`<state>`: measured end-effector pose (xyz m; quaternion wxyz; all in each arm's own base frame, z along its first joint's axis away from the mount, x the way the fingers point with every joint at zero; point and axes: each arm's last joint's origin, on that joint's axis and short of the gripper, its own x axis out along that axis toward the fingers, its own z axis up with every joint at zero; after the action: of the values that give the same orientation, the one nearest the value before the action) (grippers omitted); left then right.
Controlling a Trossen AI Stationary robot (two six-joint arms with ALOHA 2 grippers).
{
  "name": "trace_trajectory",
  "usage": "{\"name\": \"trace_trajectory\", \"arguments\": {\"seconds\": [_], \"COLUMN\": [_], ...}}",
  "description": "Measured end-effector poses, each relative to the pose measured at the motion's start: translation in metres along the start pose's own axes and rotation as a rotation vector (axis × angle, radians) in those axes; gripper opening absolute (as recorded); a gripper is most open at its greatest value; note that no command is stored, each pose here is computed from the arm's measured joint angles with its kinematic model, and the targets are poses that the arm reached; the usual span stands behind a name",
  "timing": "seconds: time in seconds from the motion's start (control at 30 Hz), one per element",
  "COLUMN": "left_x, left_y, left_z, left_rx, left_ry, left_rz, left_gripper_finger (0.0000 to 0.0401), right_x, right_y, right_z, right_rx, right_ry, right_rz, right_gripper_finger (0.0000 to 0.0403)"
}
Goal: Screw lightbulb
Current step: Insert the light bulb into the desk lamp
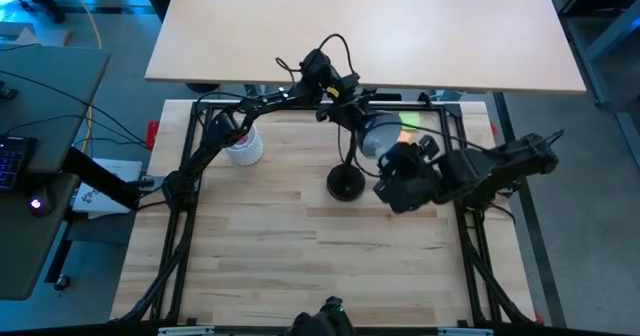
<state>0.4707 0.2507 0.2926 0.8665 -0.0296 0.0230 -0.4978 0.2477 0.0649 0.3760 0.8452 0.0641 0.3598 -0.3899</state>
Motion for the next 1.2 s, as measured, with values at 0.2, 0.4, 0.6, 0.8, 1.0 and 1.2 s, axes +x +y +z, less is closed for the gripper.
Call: {"name": "trace_trajectory", "arguments": {"seconds": [0.2,0.4,0.6,0.8,1.0,1.2], "left_x": [0.001,0.002,-0.004,-0.03,-0.057,-0.059], "left_y": [0.006,0.007,0.006,0.006,0.004,0.003], "left_z": [-0.007,-0.009,-0.007,-0.007,-0.006,-0.005], "left_rx": [-0.111,-0.082,-0.028,-0.077,-0.143,-0.151], "left_ry": [-0.024,-0.019,-0.017,-0.019,-0.029,-0.03], "left_rz": [0.031,0.024,0.031,0.072,0.121,0.125], "left_gripper_finger": [0.028,0.0295,0.0297,0.0297,0.0297,0.0297], "right_x": [-0.011,-0.014,-0.014,-0.014,-0.014,-0.014], "right_y": [0.007,0.01,0.011,0.011,0.011,0.011], "right_z": [-0.009,-0.011,-0.01,-0.01,-0.01,-0.01], "right_rx": [0.016,0.023,0.028,0.034,0.028,0.027], "right_ry": [-0.05,-0.068,-0.071,-0.074,-0.074,-0.08], "right_rz": [0.013,0.032,0.035,0.04,0.039,0.035], "right_gripper_finger": [0.0227,0.0227,0.0227,0.0227,0.0226,0.0227]}}
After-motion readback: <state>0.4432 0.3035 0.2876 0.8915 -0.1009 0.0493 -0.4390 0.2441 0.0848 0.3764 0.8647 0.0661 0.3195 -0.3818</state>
